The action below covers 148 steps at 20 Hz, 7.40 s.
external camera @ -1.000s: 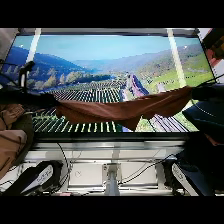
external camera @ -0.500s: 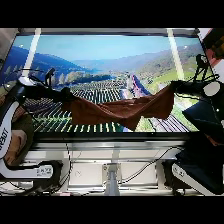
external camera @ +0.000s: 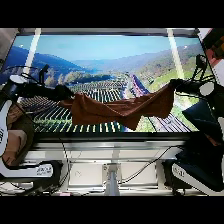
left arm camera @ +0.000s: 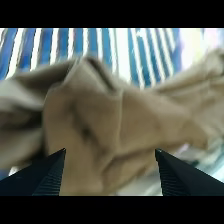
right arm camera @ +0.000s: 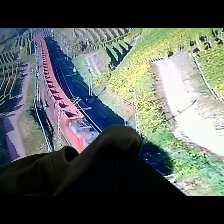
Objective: Fold the clothes and pants, and hang the long-sleeved shirts on hangers.
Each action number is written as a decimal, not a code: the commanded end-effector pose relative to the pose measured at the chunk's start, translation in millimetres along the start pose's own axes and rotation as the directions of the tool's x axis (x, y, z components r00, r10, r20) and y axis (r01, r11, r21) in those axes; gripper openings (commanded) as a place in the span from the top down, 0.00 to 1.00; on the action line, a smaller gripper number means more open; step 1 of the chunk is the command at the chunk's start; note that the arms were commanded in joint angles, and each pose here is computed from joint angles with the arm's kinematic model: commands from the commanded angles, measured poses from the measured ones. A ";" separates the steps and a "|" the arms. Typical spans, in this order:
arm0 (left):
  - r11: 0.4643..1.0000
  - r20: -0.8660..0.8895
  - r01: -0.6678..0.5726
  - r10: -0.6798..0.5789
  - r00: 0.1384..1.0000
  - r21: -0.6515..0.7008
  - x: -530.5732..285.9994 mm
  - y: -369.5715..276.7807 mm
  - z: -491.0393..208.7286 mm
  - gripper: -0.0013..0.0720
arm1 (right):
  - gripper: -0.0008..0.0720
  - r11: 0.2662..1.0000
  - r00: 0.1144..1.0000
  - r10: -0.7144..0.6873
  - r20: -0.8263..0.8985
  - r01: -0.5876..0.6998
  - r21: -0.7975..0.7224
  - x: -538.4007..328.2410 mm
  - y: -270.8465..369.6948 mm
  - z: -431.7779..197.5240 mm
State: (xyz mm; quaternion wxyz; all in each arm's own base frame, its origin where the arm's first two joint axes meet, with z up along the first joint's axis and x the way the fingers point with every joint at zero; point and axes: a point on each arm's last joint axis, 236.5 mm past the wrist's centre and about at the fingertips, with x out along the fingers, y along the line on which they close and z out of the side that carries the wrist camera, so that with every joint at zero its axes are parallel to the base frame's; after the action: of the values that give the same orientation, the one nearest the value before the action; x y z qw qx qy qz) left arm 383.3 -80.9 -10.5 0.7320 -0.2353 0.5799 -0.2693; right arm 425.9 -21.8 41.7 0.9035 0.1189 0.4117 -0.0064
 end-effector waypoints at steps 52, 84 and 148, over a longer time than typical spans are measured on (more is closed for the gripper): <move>0.833 0.378 -0.284 0.098 0.920 0.475 -71.8 -96.3 -8.7 0.95 | 0.97 0.997 0.984 0.037 0.175 -0.024 -0.077 -86.4 23.8 32.5; 0.840 0.828 -0.407 -0.086 0.554 0.360 -208.2 -193.9 34.7 0.95 | 0.97 0.952 0.909 0.301 0.287 -0.269 -0.145 -238.2 110.8 47.8; 0.875 0.717 -0.380 0.056 0.695 0.300 -92.4 -120.2 89.7 0.14 | 0.97 0.919 0.843 0.268 -0.467 -0.078 0.386 66.9 -66.0 -139.6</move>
State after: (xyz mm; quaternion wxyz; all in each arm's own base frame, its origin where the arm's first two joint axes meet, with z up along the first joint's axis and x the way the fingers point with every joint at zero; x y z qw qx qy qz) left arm 455.9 -93.3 176.9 0.9747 -0.0477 0.1552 -0.1539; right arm 360.0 -51.1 -112.8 0.7233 0.3125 0.6149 0.0318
